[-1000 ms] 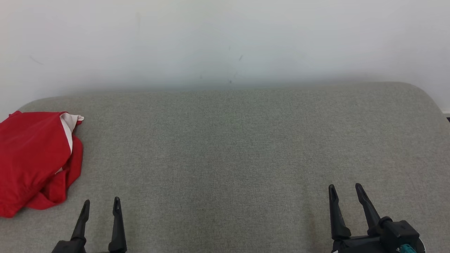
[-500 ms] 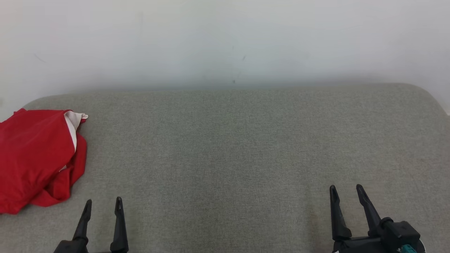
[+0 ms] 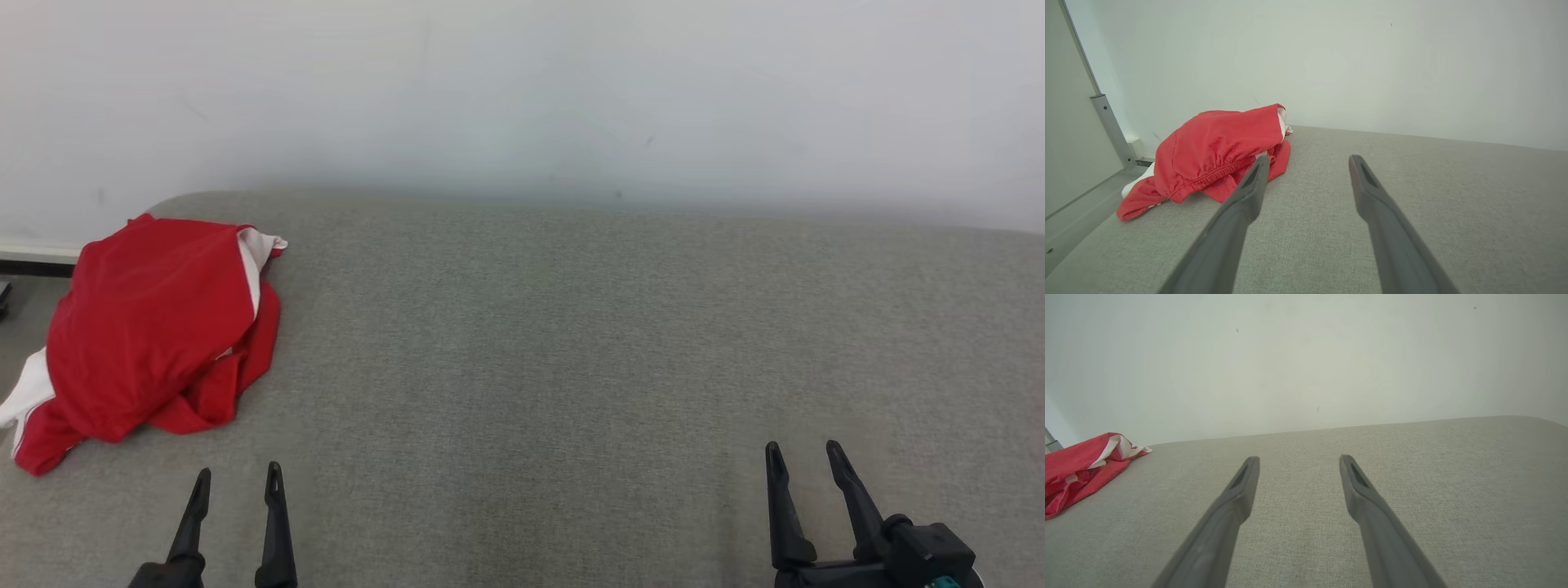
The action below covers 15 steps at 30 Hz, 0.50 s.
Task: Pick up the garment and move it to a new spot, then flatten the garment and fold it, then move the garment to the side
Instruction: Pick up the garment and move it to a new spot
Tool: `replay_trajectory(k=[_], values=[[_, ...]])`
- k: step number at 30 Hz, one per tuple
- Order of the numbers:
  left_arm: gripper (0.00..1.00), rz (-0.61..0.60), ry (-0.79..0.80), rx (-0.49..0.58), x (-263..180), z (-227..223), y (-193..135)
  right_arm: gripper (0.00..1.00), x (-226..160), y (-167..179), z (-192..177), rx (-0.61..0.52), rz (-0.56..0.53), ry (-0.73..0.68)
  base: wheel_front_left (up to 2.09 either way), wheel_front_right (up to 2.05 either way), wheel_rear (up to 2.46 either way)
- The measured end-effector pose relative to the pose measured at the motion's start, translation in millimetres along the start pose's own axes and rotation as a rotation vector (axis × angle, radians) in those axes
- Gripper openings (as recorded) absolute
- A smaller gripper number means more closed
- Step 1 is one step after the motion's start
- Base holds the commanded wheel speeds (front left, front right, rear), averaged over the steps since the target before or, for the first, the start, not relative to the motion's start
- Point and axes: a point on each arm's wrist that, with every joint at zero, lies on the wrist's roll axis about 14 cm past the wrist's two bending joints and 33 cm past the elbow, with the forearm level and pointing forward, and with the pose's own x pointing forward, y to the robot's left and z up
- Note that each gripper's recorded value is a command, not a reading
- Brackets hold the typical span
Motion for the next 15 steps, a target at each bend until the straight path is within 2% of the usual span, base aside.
replay_trajectory(k=[15], values=[[1.0, 0.185, 0.001, 0.021, -39, 4, 56, 1.0, 28, 55, -15, 0.019, 0.167, 0.039, 0.0, 0.0, 0.0]])
